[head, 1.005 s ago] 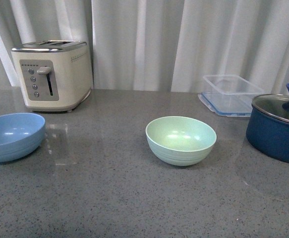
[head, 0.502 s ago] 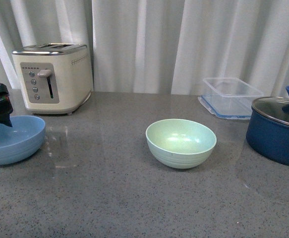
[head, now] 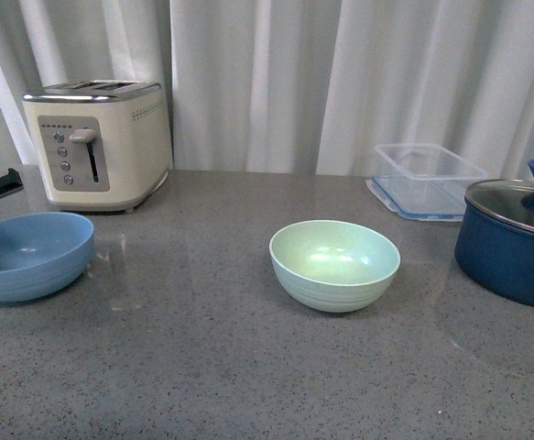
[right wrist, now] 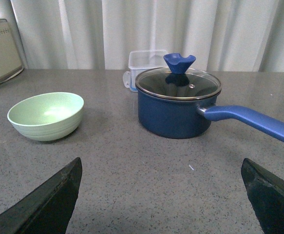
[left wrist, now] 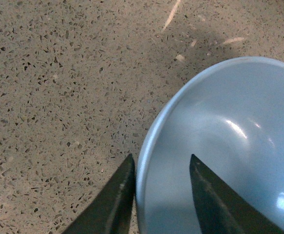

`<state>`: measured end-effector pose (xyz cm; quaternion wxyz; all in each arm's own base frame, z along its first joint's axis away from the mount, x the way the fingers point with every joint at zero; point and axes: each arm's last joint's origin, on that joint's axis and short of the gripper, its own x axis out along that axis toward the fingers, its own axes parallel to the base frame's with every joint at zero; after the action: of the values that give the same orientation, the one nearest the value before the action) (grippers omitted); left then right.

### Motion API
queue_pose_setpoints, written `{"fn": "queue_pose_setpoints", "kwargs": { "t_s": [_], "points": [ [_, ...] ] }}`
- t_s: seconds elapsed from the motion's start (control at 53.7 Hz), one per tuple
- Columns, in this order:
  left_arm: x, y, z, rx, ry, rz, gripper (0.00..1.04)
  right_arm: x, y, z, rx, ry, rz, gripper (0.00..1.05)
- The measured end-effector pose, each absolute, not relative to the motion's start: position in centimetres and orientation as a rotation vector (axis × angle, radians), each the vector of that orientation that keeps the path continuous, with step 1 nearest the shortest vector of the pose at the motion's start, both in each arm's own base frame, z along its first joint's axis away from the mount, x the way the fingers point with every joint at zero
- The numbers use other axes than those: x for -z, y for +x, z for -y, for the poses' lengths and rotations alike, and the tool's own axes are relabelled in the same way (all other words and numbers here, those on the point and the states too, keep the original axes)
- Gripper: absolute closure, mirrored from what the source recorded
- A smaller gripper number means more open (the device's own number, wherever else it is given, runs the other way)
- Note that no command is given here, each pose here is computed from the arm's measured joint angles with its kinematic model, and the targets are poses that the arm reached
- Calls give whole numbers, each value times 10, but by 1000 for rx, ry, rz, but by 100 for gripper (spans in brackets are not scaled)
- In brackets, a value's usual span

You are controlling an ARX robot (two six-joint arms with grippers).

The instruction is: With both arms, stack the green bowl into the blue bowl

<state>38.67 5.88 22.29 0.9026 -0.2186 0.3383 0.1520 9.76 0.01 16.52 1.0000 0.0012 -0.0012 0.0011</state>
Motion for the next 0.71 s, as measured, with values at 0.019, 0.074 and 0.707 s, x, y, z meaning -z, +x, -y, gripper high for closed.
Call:
{"fn": "queue_pose_setpoints", "kwargs": {
  "t_s": [0.019, 0.074, 0.707],
  "points": [
    [-223, 387, -59, -315, -453, -700, 73, -165, 98, 0, -2, 2, 2, 10],
    [-223, 386, -60, -312, -455, -700, 81, -165, 98, 0, -2, 2, 2, 10],
    [-278, 376, -10, -138, -455, -602, 101, -165, 98, 0, -2, 2, 2, 10]
  ]
}}
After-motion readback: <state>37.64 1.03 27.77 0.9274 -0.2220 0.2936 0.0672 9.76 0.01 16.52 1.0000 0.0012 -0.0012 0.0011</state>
